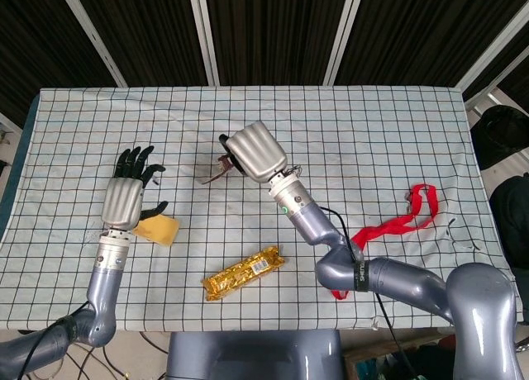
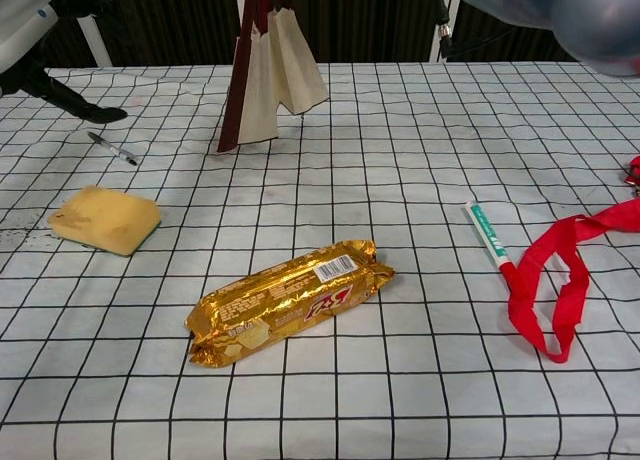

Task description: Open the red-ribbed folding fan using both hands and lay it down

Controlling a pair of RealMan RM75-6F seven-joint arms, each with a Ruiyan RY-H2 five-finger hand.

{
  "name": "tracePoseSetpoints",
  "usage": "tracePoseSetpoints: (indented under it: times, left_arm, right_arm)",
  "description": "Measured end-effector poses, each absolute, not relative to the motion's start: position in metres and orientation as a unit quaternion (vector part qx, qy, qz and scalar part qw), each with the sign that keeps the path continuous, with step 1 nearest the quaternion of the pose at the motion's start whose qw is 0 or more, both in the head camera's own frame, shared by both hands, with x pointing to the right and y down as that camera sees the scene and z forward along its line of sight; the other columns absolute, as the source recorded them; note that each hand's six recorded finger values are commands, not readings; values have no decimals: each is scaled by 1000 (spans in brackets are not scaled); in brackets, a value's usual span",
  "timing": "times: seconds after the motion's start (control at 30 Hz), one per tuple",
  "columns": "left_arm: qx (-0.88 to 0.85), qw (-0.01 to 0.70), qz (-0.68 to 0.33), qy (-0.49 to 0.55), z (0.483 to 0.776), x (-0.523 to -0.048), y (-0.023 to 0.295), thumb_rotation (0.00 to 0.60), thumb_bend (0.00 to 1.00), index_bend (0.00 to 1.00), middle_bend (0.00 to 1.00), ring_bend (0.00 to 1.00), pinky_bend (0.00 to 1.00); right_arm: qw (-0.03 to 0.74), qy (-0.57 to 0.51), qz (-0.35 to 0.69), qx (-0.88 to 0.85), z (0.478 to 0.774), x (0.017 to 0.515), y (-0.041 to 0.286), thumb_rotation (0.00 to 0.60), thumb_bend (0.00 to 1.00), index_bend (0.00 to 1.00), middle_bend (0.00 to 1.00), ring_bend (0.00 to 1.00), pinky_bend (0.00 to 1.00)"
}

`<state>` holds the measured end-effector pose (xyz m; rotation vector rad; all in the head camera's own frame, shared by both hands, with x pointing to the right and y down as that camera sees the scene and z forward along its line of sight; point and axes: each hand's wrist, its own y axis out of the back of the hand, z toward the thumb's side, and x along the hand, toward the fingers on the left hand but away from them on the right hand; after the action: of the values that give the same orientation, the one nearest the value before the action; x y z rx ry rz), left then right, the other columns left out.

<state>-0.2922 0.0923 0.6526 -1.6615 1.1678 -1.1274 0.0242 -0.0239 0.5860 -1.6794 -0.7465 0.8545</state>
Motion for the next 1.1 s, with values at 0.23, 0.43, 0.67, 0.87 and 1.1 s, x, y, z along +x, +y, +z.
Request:
tracePoseSetpoints:
  times: [0.23, 0.43, 0.67, 0.87, 1.1]
  left_arm:
    - [-650, 402, -443, 469, 655, -291, 82, 600, 139, 349, 85, 0, 0]
    - [-643, 403, -443, 477, 661, -283, 64, 600, 147, 353, 86, 0, 0]
    - [-638, 392, -441, 495, 667, -267, 43, 600, 156, 354, 86, 0, 0]
    - [-644, 376, -447, 495, 678, -255, 41, 600, 163, 369, 103, 0, 0]
    - [-646, 371, -448, 494, 687, -244, 40, 600, 259, 466, 170, 0, 0]
  right_arm:
    - [461, -367, 397, -704, 580, 21, -36, 600, 488, 808, 809, 883, 757]
    - [450, -381, 397, -703, 561, 5, -36, 600, 489, 809, 809, 883, 757]
    - [441, -390, 391, -707, 547, -3, -38, 600, 493, 809, 809, 883, 757]
    - [434, -398, 382, -712, 535, -11, -39, 600, 498, 809, 809, 883, 757]
    - [429, -399, 371, -720, 524, -20, -37, 600, 501, 810, 809, 884, 757]
